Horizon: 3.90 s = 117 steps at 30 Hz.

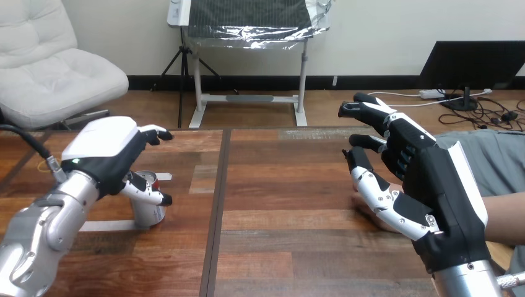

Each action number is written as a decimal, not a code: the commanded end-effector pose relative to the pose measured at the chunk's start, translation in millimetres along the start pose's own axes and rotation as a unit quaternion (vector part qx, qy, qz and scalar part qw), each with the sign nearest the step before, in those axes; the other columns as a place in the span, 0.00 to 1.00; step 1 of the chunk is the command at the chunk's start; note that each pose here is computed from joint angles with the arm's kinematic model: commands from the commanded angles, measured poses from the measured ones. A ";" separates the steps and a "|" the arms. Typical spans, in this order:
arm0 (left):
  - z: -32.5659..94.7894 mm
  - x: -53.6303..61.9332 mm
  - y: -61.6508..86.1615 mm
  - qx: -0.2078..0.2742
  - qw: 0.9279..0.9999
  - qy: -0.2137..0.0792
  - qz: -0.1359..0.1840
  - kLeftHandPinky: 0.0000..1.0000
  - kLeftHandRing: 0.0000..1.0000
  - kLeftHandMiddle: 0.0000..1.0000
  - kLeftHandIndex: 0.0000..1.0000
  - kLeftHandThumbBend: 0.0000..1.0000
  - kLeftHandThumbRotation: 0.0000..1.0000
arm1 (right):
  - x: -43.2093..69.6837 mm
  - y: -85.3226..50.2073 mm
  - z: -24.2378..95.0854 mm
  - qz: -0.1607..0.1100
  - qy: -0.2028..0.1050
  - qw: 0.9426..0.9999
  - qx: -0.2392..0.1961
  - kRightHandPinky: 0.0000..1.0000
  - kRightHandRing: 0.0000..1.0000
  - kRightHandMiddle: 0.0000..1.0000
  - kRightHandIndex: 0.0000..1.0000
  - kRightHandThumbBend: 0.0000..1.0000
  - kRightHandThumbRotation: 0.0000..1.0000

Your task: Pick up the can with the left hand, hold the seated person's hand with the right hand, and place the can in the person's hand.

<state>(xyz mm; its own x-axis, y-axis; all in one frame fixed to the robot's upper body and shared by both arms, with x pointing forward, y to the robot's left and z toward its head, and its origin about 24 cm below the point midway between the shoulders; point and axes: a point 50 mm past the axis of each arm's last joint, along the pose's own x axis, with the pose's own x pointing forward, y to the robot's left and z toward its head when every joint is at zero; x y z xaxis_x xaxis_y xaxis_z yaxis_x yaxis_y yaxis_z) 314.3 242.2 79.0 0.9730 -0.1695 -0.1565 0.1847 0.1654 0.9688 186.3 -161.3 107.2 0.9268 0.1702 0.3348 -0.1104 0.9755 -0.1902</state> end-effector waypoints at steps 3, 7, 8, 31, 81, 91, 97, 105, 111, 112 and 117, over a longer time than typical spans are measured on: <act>3.7 -2.2 32.2 0.008 0.998 -0.015 0.058 0.69 0.78 0.82 0.82 0.80 0.21 | 12.3 -3.0 8.8 0.003 -0.038 0.999 -0.009 0.77 0.89 0.89 0.73 0.29 0.00; 4.5 -3.7 34.1 0.008 0.998 -0.016 0.062 0.69 0.78 0.82 0.82 0.80 0.22 | 12.5 -3.2 8.6 0.004 -0.039 0.999 -0.009 0.77 0.89 0.89 0.73 0.29 0.00; 4.6 -3.9 34.4 0.008 0.998 -0.015 0.062 0.69 0.78 0.82 0.82 0.80 0.22 | 12.5 -3.2 8.6 0.004 -0.039 0.999 -0.009 0.77 0.89 0.89 0.73 0.29 0.00; -0.7 1.4 33.1 0.022 0.999 0.000 0.035 0.69 0.77 0.81 0.81 0.85 0.19 | 13.6 -3.1 7.8 0.007 -0.038 0.999 -0.006 0.76 0.89 0.89 0.73 0.30 0.00; -5.3 30.5 16.7 0.026 0.999 0.030 -0.033 0.79 0.90 0.94 0.91 0.91 0.19 | 10.8 -5.1 7.3 0.009 -0.033 0.999 -0.006 0.77 0.89 0.88 0.73 0.32 0.00; -5.3 32.9 14.7 0.037 0.999 0.023 -0.013 0.82 0.91 0.95 0.92 0.90 0.23 | 10.7 -5.0 7.3 0.009 -0.032 0.999 -0.004 0.77 0.89 0.88 0.73 0.33 0.00; -5.3 34.4 13.4 0.045 0.999 0.021 -0.005 0.85 0.92 0.95 0.93 0.89 0.25 | 10.7 -5.1 7.2 0.008 -0.031 0.999 -0.005 0.77 0.89 0.88 0.73 0.33 0.00; -5.6 36.5 11.6 0.051 0.998 0.023 -0.002 0.86 0.92 0.95 0.93 0.87 0.26 | 10.7 -5.3 7.3 0.009 -0.031 0.999 -0.005 0.77 0.89 0.88 0.73 0.33 0.00; -6.1 38.1 9.7 0.046 0.999 0.025 -0.001 0.84 0.91 0.94 0.92 0.86 0.26 | 10.9 -5.5 7.4 0.009 -0.031 0.999 -0.006 0.78 0.89 0.88 0.73 0.33 0.00; -6.2 38.3 9.4 0.044 0.999 0.025 -0.001 0.83 0.90 0.93 0.91 0.86 0.26 | 10.9 -5.5 7.4 0.009 -0.031 0.999 -0.006 0.78 0.89 0.88 0.73 0.33 0.00; -6.0 39.6 7.5 0.032 0.999 0.027 -0.002 0.78 0.86 0.89 0.88 0.87 0.24 | 11.0 -5.7 7.3 0.009 -0.031 0.999 -0.007 0.78 0.89 0.87 0.72 0.33 0.00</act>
<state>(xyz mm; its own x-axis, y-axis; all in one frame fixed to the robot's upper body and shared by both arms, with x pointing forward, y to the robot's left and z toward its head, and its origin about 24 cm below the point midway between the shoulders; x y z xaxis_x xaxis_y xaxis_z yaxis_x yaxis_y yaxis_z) 336.3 256.1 53.7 0.9605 -0.0815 -0.2662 0.2725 0.0803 0.9588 188.0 -165.2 104.2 0.9307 0.1790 0.3190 -0.1199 0.9732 -0.1961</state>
